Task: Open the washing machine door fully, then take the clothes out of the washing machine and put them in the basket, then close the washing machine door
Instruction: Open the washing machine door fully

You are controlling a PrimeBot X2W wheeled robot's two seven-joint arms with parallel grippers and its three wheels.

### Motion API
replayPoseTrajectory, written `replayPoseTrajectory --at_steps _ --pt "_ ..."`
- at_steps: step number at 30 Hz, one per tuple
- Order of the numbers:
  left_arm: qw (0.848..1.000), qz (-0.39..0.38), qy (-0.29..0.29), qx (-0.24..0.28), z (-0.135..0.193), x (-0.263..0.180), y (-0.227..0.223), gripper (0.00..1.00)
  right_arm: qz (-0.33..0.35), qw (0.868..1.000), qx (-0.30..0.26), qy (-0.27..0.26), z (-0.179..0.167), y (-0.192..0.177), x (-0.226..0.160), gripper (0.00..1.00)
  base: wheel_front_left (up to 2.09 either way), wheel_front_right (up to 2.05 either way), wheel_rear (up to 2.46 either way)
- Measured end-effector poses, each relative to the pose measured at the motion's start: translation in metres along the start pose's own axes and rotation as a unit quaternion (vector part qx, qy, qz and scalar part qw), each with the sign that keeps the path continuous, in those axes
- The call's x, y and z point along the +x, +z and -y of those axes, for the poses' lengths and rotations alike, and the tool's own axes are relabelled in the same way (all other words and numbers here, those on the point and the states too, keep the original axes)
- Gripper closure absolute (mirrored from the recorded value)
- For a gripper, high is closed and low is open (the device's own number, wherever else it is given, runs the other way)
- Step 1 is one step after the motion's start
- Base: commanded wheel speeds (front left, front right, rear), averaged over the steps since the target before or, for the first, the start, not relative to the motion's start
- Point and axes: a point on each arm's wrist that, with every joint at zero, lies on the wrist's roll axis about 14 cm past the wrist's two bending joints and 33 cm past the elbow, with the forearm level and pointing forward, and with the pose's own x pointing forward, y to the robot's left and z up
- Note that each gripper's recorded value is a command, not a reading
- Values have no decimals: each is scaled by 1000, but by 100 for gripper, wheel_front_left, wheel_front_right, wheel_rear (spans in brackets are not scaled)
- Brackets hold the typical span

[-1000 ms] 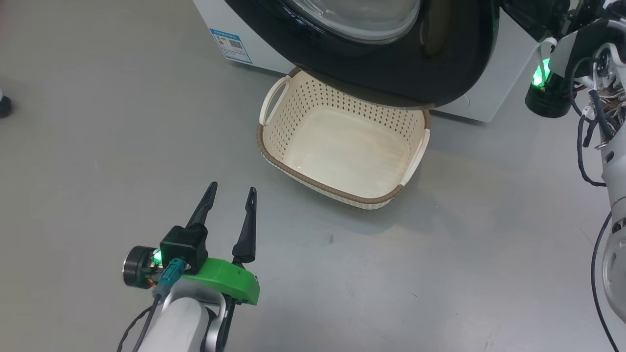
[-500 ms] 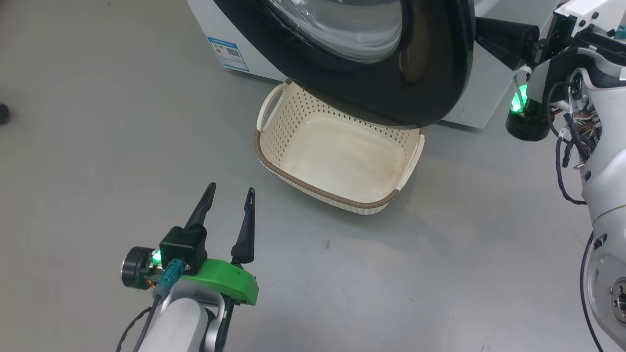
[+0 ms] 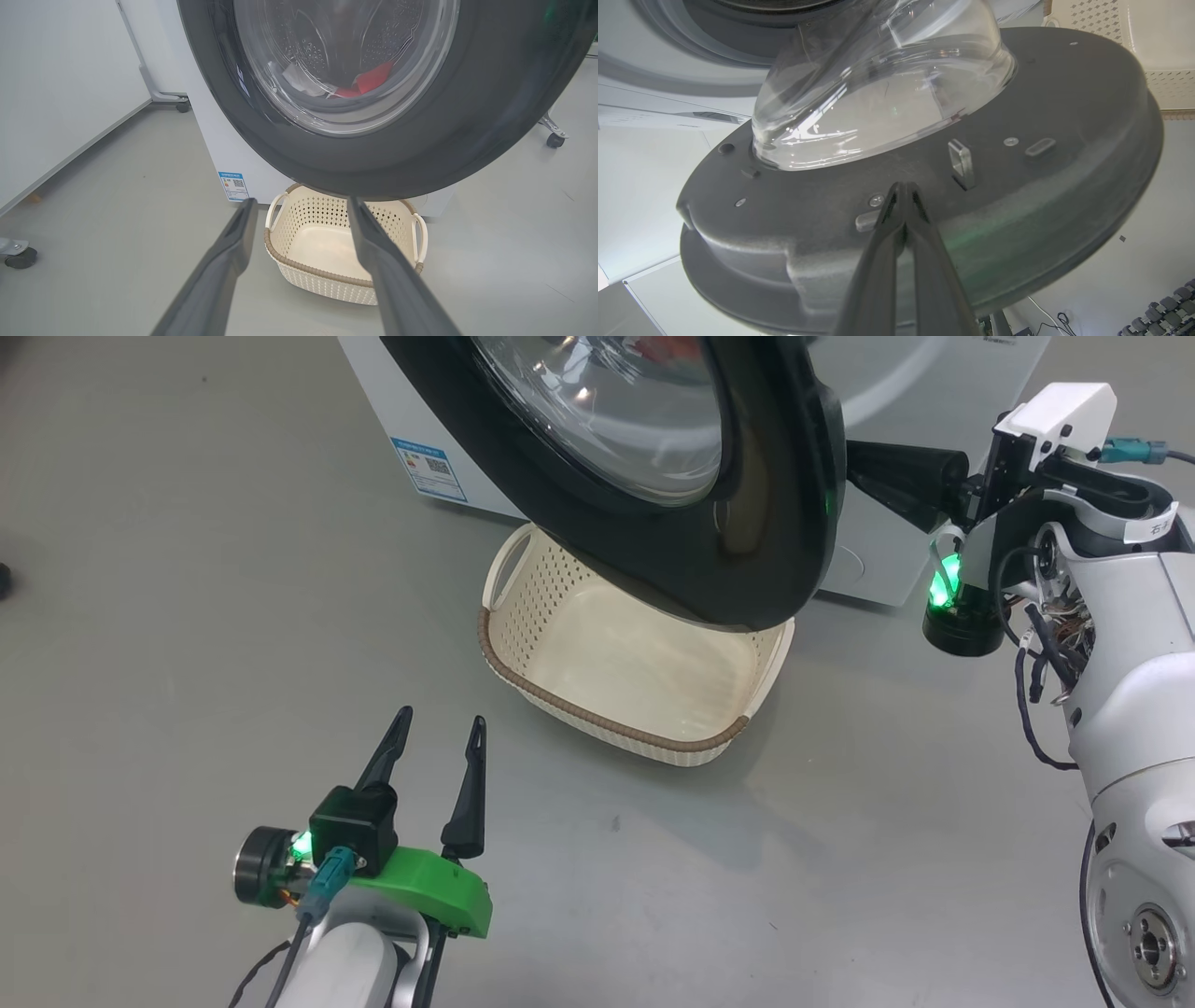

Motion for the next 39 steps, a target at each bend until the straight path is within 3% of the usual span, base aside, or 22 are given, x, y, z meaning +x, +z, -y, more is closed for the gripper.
replayPoseTrajectory --at_steps 39 --pt "1000 5 -4 7 2 -13 2 0 -139 990 -38 -9 11 -81 4 100 0 0 0"
